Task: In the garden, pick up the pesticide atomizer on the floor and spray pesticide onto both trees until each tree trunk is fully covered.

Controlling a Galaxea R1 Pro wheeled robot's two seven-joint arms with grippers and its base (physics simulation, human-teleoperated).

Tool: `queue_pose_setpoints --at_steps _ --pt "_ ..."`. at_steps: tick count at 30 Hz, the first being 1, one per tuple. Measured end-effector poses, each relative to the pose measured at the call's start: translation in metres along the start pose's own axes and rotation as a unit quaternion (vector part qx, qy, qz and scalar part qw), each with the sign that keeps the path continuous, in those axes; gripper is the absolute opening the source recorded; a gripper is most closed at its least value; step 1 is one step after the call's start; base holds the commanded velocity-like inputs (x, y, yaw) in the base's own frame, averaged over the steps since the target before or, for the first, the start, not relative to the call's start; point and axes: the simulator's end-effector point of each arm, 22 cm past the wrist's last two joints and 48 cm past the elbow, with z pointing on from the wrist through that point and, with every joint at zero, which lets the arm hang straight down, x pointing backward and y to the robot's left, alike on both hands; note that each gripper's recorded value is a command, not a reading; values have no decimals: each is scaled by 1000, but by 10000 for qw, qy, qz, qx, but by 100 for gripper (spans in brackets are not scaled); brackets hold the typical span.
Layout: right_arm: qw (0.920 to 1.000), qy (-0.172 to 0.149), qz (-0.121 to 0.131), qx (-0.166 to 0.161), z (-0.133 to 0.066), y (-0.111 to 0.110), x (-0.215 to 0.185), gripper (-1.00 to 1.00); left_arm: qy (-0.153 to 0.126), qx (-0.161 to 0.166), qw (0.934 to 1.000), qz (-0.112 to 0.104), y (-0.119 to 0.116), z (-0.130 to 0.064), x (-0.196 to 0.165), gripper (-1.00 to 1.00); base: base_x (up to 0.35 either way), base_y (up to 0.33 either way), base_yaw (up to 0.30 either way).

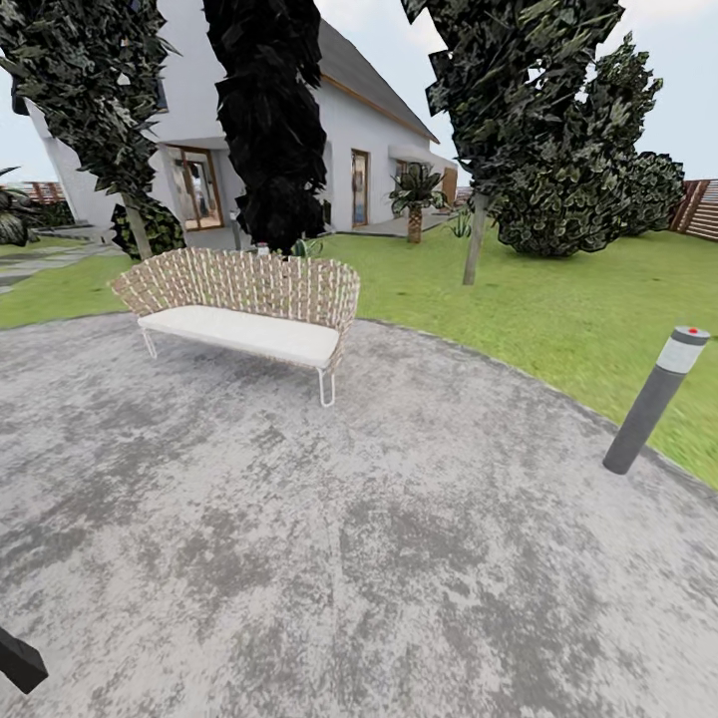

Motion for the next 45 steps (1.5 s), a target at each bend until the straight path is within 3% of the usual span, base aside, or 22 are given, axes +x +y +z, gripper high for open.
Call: queue_pose_setpoints --at_steps 16,32,45 --pt "10000 -9 12 14 0 0 -1 100 0 0 10000 -1 0 0 0 100 243 -218 238" --pt "10000 1 27 25 0 -1 0 100 10 53 10000 29 -5 0 1 100 5 -3 280" --pt "10000 6 17 9 0 1 0 100 8 -8 10000 -41 0 0 1 100 274 -188 281"
